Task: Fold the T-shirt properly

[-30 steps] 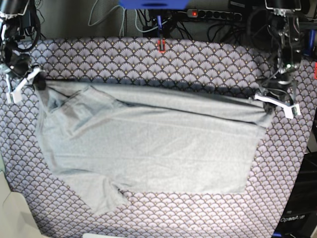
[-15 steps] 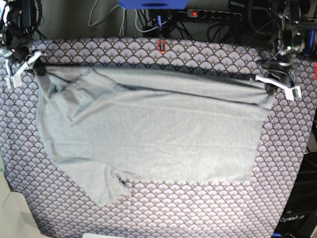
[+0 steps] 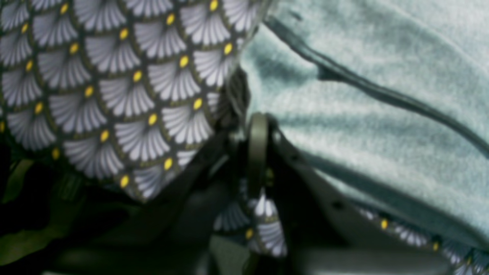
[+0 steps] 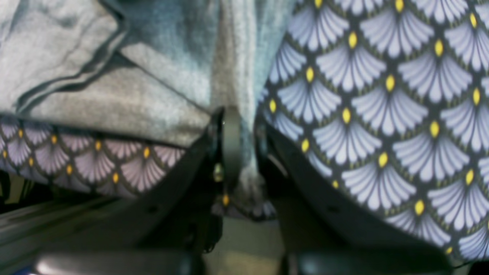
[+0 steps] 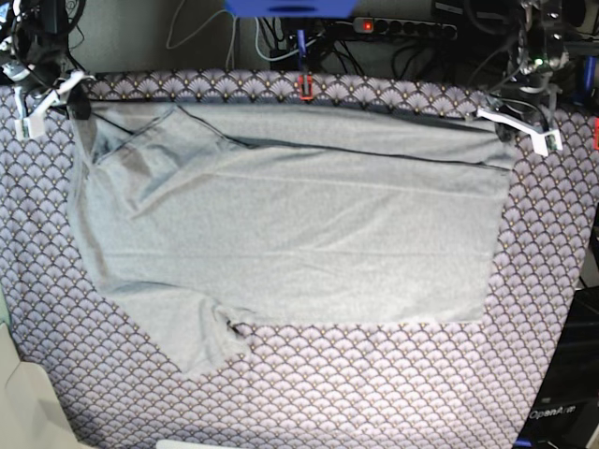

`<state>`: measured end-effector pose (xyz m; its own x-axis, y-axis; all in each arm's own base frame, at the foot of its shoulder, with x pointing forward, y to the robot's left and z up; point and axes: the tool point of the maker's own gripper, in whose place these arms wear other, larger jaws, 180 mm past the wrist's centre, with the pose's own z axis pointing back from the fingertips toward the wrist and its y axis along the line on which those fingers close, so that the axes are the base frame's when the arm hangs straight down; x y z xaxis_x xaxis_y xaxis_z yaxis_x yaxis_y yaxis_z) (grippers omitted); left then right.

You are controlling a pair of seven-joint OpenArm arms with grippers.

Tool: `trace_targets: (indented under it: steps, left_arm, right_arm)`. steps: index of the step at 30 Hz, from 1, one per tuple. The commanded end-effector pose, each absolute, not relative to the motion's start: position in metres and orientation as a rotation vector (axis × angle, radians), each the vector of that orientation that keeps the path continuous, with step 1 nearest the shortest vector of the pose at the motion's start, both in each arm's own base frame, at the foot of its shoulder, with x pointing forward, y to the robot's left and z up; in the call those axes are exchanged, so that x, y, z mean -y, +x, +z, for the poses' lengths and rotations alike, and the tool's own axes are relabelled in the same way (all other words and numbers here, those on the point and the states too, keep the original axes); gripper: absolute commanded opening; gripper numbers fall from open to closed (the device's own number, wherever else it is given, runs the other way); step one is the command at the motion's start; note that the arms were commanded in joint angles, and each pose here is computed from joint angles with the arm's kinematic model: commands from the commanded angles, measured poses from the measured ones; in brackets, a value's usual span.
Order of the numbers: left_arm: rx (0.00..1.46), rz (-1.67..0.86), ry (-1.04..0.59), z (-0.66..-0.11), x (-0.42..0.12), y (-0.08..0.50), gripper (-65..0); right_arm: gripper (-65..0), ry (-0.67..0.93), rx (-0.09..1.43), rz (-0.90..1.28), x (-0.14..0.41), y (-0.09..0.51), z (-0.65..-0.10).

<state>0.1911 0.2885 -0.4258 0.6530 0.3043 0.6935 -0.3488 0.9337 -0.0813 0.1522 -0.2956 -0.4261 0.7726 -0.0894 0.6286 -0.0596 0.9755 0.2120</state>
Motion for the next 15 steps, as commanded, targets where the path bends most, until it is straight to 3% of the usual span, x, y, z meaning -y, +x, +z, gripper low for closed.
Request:
trace_targets:
  steps: [1,15]
  left_arm:
    - [0.808,0.357,0.096,-0.417,-0.299,0.195,-65.0]
    - [0.764,0.374,0.145,-0.420,-0.318,0.165,-65.0]
  right_arm:
    - [-65.0,0.208,0.699,-0.008,0.304,0.151,-0.420]
    - [-65.0,0.185,0.705,-0.035,0.314,0.135,-0.418]
